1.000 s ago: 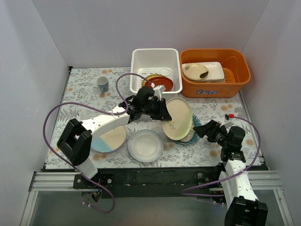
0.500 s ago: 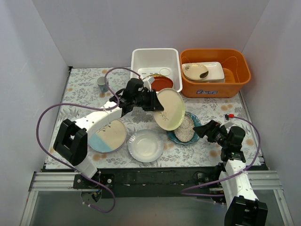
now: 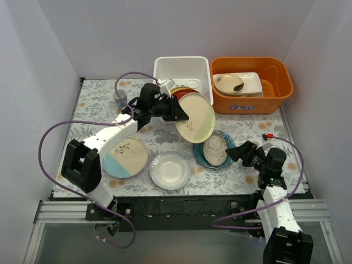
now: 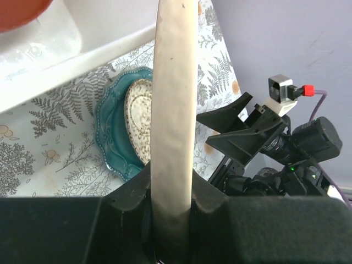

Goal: Place the plates into the plastic bin on the countertop
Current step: Place the plate in the plastic bin.

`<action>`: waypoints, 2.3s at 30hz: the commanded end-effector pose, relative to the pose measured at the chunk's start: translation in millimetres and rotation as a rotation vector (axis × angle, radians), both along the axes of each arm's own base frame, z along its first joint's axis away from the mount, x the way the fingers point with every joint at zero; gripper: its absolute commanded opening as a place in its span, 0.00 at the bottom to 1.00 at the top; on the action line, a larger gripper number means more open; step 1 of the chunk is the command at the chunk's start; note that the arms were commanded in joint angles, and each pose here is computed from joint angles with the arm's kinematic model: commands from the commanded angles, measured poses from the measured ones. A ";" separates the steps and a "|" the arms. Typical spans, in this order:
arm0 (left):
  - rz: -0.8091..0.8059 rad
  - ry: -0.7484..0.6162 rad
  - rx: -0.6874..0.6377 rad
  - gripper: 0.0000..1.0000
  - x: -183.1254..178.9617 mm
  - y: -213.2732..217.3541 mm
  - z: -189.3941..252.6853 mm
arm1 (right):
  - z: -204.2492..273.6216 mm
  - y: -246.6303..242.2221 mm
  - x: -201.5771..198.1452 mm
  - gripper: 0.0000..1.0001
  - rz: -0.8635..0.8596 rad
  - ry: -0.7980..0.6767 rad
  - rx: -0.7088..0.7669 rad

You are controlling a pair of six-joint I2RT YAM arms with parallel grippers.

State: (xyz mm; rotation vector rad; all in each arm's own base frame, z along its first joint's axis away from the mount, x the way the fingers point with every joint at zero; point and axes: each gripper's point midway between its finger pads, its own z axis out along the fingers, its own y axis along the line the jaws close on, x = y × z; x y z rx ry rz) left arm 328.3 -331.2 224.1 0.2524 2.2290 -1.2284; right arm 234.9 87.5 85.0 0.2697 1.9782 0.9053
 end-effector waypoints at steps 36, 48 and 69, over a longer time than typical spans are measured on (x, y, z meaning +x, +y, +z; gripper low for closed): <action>-0.056 -0.142 -0.568 0.00 77.0 31.9 176.0 | -7.2 -3.3 0.9 0.98 -0.001 -0.016 -0.025; 0.041 -0.105 -0.636 0.00 110.1 47.2 170.5 | -6.3 -5.0 1.0 0.98 -0.011 -0.021 -0.030; 0.260 -0.121 -0.464 0.00 169.9 56.3 131.0 | -4.5 -5.8 3.0 0.98 -0.010 -0.028 -0.033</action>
